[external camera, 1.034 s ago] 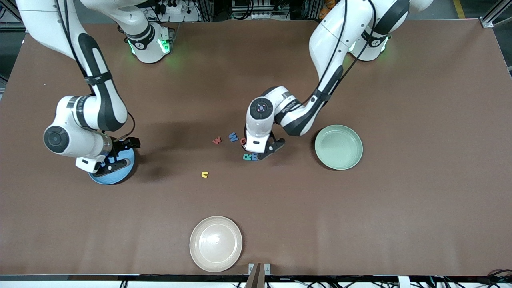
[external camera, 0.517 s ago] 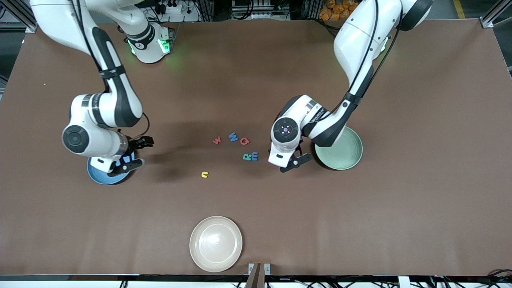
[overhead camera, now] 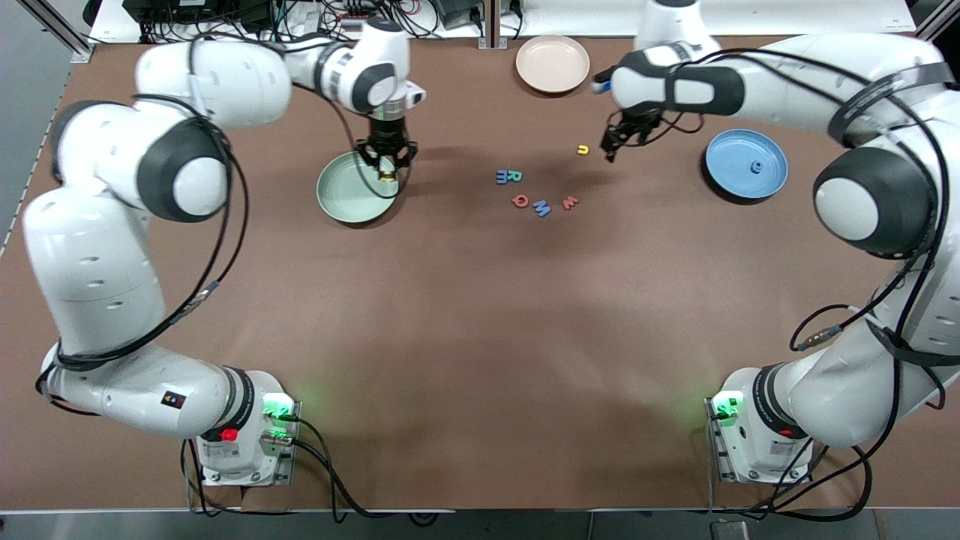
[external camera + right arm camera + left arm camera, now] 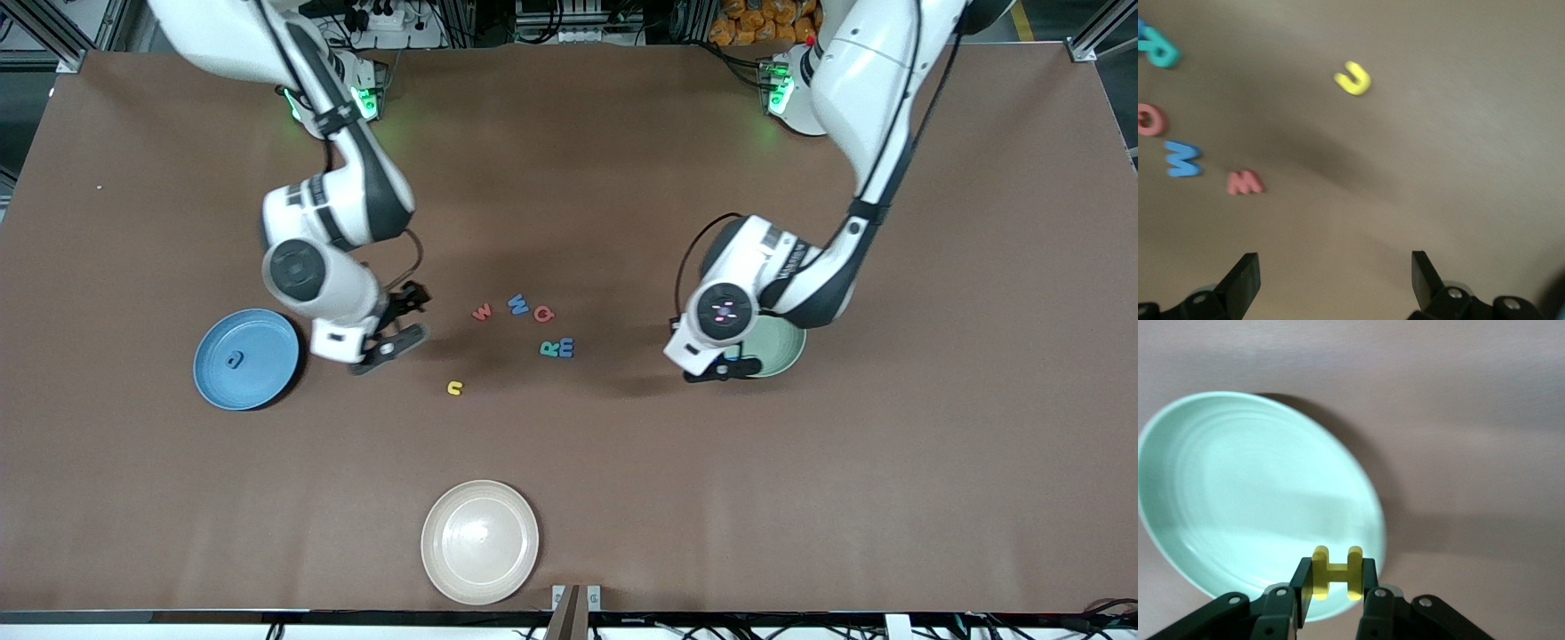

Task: Sort upper and lower case letters into plates
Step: 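Release the H in the green plate while the right gripper grasps the pink M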

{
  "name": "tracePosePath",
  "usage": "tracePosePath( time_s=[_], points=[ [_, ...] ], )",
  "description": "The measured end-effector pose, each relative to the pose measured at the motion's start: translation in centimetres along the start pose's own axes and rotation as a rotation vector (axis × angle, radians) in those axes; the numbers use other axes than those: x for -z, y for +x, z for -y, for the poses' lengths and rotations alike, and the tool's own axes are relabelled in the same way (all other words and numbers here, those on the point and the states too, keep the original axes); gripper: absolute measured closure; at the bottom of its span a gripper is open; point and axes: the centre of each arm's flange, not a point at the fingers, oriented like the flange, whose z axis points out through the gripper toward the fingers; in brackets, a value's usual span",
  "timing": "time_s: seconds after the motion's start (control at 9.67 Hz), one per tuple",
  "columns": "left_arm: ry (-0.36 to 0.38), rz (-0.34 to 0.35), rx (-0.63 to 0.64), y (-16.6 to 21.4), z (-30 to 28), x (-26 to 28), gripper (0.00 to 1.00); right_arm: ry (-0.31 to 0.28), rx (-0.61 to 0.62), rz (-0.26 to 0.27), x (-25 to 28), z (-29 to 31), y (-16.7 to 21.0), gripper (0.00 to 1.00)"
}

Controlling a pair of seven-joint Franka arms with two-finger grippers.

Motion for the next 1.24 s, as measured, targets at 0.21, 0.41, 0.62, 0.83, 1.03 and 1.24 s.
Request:
tracePosePath(
  time_s=[0.21, 0.41, 0.62, 0.83, 1.03, 1.24],
  points=[
    [-0.009, -0.006, -0.039, -0.8, 1.8, -1.8, 0.65, -0.018, 0.049, -0.027, -1.6, 2.9, 0.9, 0.0],
    [-0.013, -0.01, -0.049, -1.3, 1.5, -2.3, 0.4, -0.039, 0.099, -0.049, -5.5, 5.8, 0.8, 0.0],
    [-0.052, -0.016, -0.005, -1.4, 0.8, -1.3, 0.11, -0.049, 0.16, -0.021, -8.7, 9.5, -0.1, 0.0],
    [-0.121, -0.009, 0.095, -1.9, -1.6, 0.5, 0.0, -0.054, 0.179, -0.014, -9.9, 10.8, -0.3, 0.0],
    [-0.143, -0.034, 0.189, -3.2, -6.6, 1.2, 0.0, -0.066, 0.175, -0.032, -12.0, 10.3, -0.2, 0.0],
    [-0.192, -0.052, 0.275, -3.2, -11.1, 0.2, 0.0, -0.076, 0.173, -0.052, -13.2, 10.0, 0.0, 0.0]
  ],
)
